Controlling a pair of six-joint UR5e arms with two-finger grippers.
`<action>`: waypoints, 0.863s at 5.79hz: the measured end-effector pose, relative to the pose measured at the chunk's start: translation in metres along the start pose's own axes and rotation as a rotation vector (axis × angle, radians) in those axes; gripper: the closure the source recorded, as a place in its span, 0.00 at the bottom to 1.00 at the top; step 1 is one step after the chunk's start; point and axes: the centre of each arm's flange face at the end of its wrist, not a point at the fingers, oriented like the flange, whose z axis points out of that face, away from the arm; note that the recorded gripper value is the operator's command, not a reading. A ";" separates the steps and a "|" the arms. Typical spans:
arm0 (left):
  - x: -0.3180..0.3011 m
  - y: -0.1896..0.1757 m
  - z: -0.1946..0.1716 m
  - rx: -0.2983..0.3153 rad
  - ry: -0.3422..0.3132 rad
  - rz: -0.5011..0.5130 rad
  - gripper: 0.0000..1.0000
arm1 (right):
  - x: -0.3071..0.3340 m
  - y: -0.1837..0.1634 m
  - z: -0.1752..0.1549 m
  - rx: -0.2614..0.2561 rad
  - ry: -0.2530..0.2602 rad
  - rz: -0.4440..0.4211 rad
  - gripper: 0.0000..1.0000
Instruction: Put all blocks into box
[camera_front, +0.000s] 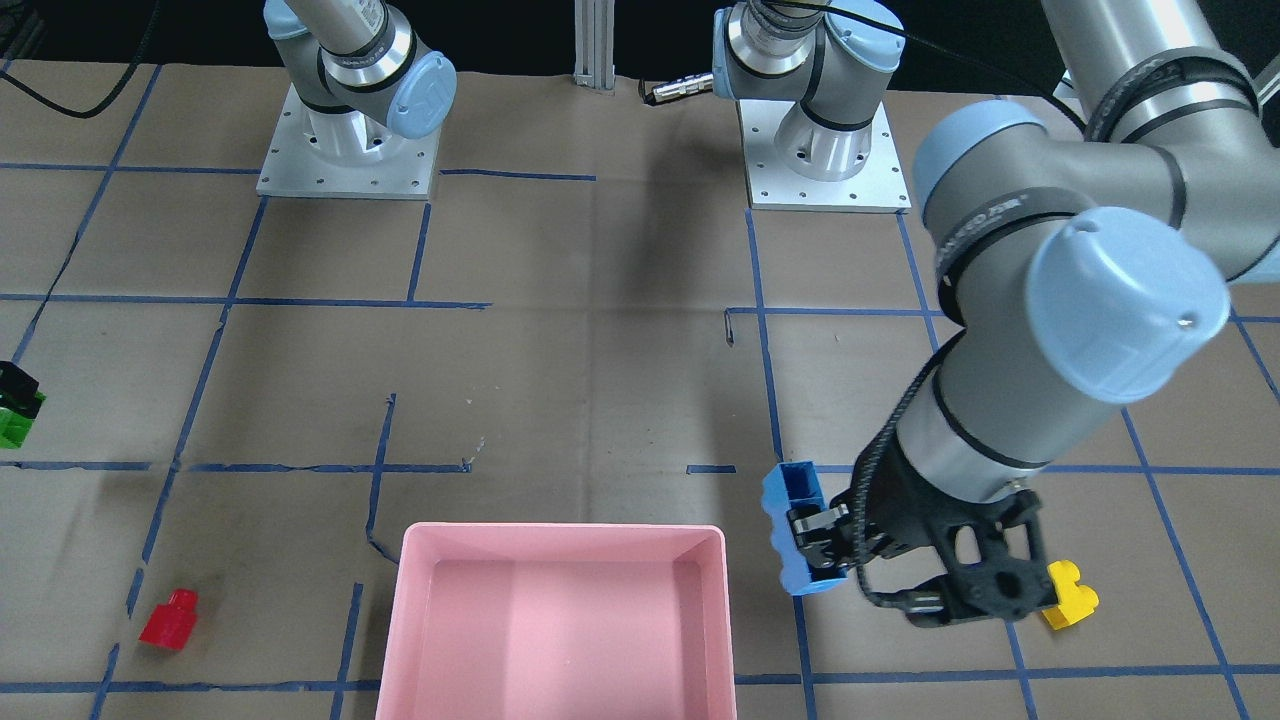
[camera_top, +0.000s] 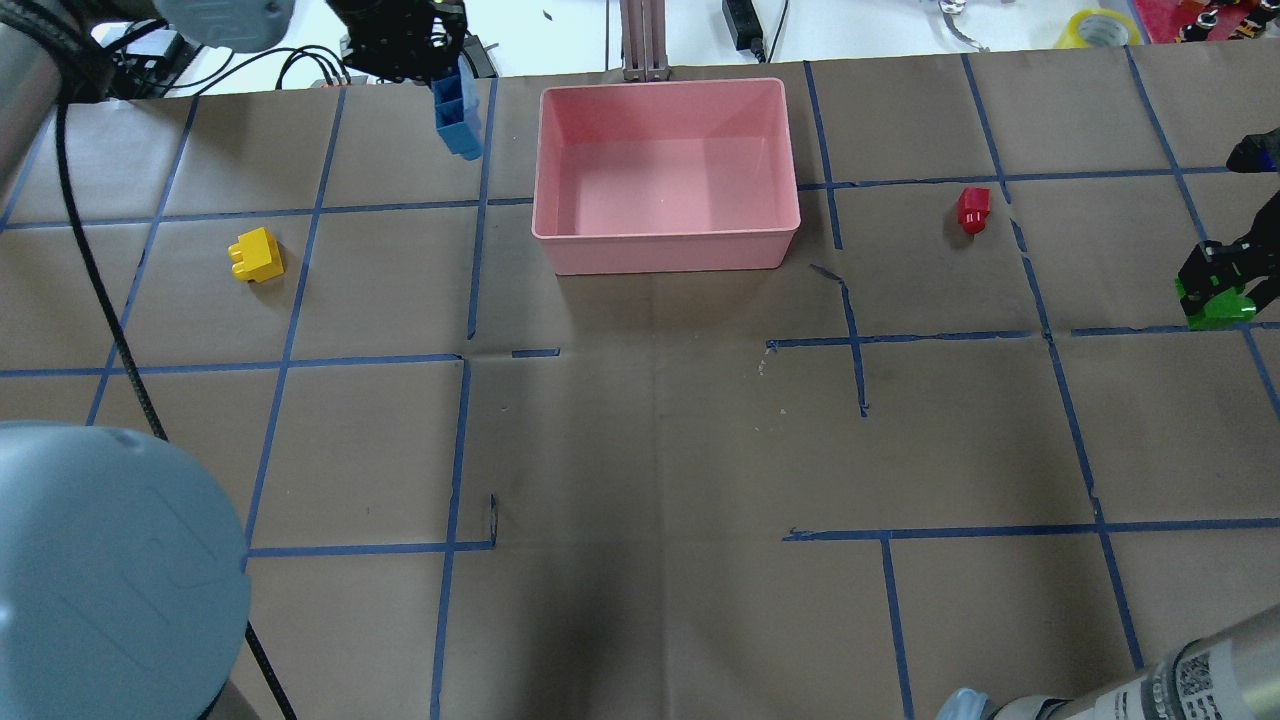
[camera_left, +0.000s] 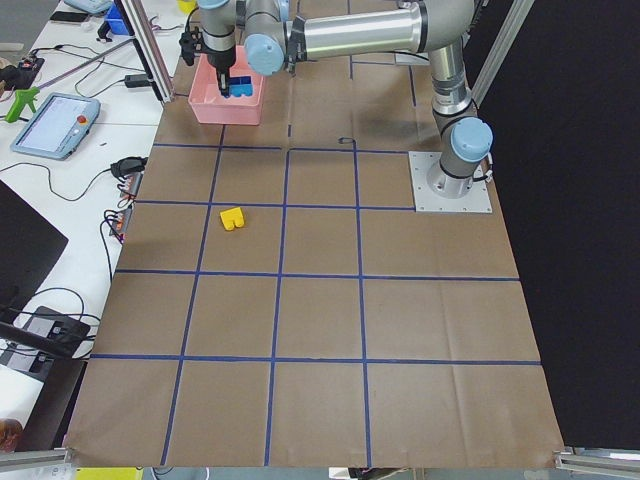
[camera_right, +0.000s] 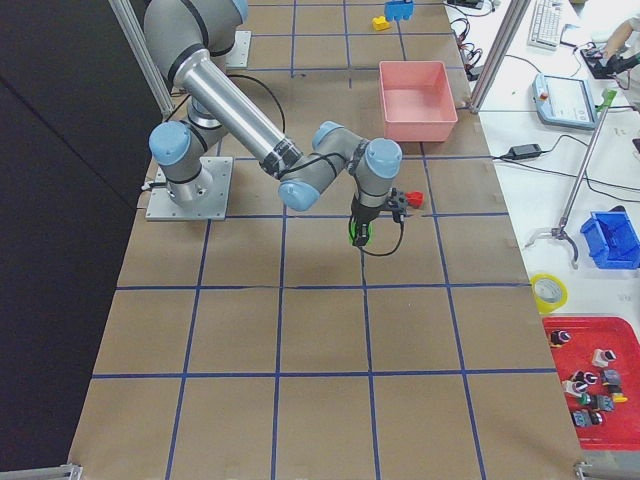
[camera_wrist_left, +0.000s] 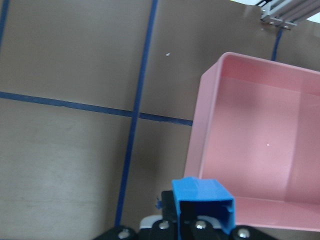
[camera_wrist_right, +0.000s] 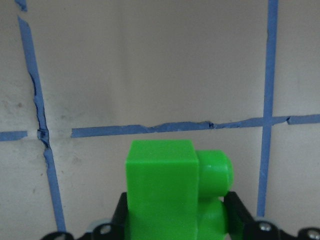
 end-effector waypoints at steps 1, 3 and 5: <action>0.043 -0.001 0.039 -0.005 -0.026 0.027 1.00 | -0.009 -0.016 -0.030 0.015 0.008 -0.025 0.83; 0.080 0.001 0.105 0.006 -0.085 0.068 0.53 | -0.053 -0.047 -0.074 0.071 0.003 -0.091 0.84; 0.085 -0.004 0.117 0.057 -0.083 0.076 0.02 | -0.098 -0.067 -0.087 0.150 -0.115 -0.106 0.83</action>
